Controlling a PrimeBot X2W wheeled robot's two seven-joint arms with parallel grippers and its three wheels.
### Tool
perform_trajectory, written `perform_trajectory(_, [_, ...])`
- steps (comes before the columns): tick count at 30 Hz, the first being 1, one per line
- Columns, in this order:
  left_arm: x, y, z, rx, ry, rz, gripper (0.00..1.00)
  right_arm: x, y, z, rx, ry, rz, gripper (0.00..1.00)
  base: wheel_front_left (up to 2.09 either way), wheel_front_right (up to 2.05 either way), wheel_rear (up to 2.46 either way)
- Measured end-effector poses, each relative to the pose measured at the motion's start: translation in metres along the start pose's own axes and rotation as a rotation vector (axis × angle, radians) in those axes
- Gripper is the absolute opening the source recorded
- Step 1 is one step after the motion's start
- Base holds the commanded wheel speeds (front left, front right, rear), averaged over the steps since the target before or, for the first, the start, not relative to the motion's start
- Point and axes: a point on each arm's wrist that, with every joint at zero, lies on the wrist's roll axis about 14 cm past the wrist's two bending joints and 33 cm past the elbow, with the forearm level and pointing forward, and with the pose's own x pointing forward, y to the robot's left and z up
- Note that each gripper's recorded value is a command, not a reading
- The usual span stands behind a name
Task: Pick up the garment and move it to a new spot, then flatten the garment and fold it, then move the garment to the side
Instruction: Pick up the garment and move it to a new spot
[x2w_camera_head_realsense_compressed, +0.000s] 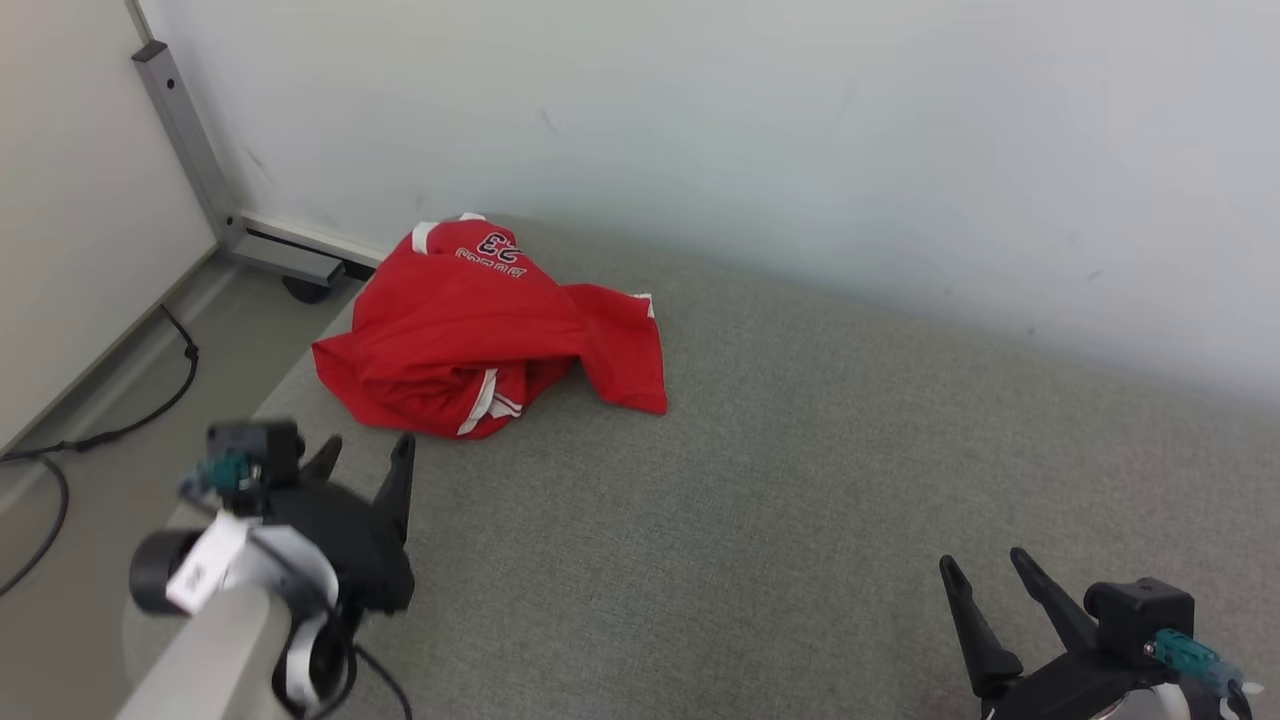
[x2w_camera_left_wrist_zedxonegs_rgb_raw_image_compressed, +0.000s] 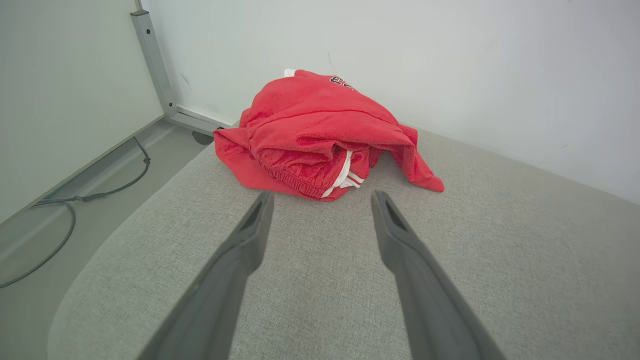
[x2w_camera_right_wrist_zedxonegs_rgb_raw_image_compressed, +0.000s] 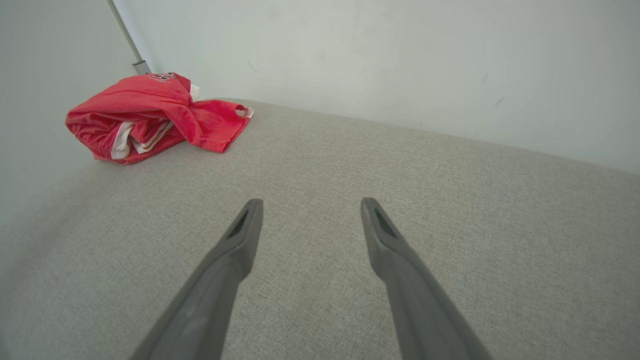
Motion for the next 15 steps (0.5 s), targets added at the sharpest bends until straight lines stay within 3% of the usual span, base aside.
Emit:
perform_trajectory(11, [0.071, -0.012, 0.025, -0.005, 0.134, 0.004, 1.0, 0.018, -0.001, 0.021, -0.044, -0.019, 0.019, 1.0, 0.0, 0.0, 0.0])
perform_trajectory(15, [0.098, -0.008, 0.023, 0.045, 0.181, 0.018, 1.0, 0.026, -0.003, 0.022, -0.04, -0.01, 0.024, 1.0, 0.0, 0.0, 0.0])
